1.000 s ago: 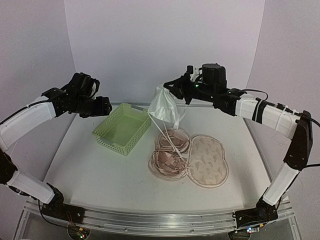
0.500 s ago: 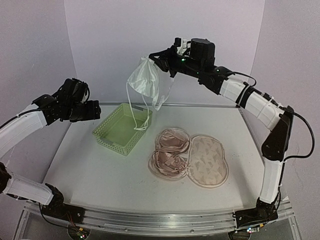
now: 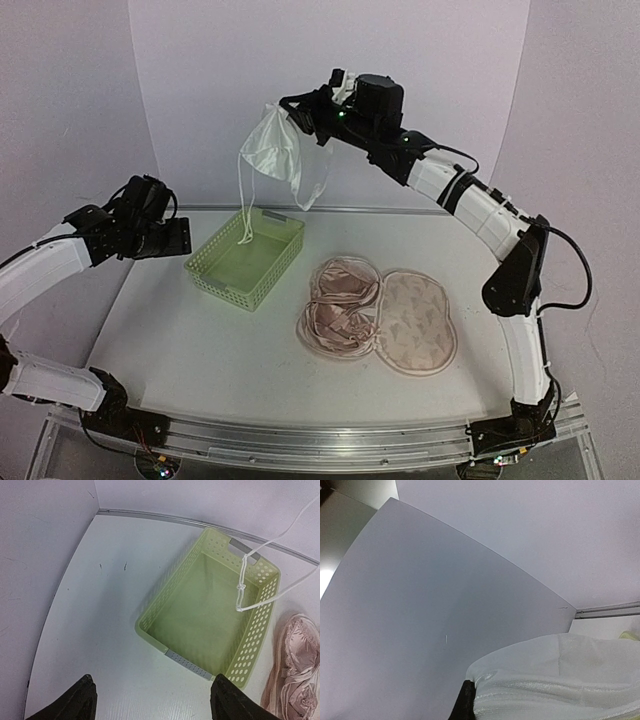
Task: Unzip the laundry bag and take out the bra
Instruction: Place the bra in the bin.
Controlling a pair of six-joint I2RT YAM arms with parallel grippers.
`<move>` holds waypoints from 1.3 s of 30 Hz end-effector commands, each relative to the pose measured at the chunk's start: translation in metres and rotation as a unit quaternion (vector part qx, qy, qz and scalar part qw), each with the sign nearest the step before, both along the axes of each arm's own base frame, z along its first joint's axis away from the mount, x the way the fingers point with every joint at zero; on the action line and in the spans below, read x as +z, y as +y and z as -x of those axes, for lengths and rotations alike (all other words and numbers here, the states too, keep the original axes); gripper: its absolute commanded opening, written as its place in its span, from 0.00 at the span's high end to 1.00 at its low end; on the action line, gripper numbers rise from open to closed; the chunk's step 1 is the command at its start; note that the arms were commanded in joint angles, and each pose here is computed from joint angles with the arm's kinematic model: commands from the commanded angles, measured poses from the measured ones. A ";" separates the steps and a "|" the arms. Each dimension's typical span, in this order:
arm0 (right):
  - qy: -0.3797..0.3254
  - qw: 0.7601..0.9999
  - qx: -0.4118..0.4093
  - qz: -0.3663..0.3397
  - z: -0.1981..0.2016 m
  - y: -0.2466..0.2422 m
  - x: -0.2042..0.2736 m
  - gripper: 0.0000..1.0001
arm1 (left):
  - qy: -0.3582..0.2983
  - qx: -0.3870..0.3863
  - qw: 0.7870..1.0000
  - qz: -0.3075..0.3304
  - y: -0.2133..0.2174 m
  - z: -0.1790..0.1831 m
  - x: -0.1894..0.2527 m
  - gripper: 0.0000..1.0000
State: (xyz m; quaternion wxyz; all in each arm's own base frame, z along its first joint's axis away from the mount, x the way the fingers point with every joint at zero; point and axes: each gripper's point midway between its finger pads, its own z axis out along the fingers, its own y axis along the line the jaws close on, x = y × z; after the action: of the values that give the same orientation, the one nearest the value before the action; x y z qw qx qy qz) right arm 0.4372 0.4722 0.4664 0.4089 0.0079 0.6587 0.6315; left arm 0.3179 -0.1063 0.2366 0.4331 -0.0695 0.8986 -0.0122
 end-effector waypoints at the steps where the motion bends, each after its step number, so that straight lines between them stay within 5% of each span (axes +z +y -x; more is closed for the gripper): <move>1: -0.048 0.997 -0.007 -0.054 0.004 0.002 0.032 1.00 | -0.029 0.024 0.999 0.003 0.012 0.003 0.010 0.22; 16: -0.003 0.996 0.033 -0.086 -0.008 0.053 -0.034 1.00 | -0.046 0.039 0.998 -0.003 0.029 0.019 0.008 0.21; 39: 0.130 0.988 0.073 -0.042 -0.006 0.111 -0.195 1.00 | -0.058 0.033 0.998 0.014 0.032 0.029 0.010 0.20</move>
State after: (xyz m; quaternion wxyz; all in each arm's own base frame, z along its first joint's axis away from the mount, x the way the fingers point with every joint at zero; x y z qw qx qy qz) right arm 0.4513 0.5791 0.2674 0.2747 0.0669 0.6936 0.6625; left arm 0.2875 -0.0766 0.2376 0.4661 -0.0951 0.8796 -0.0064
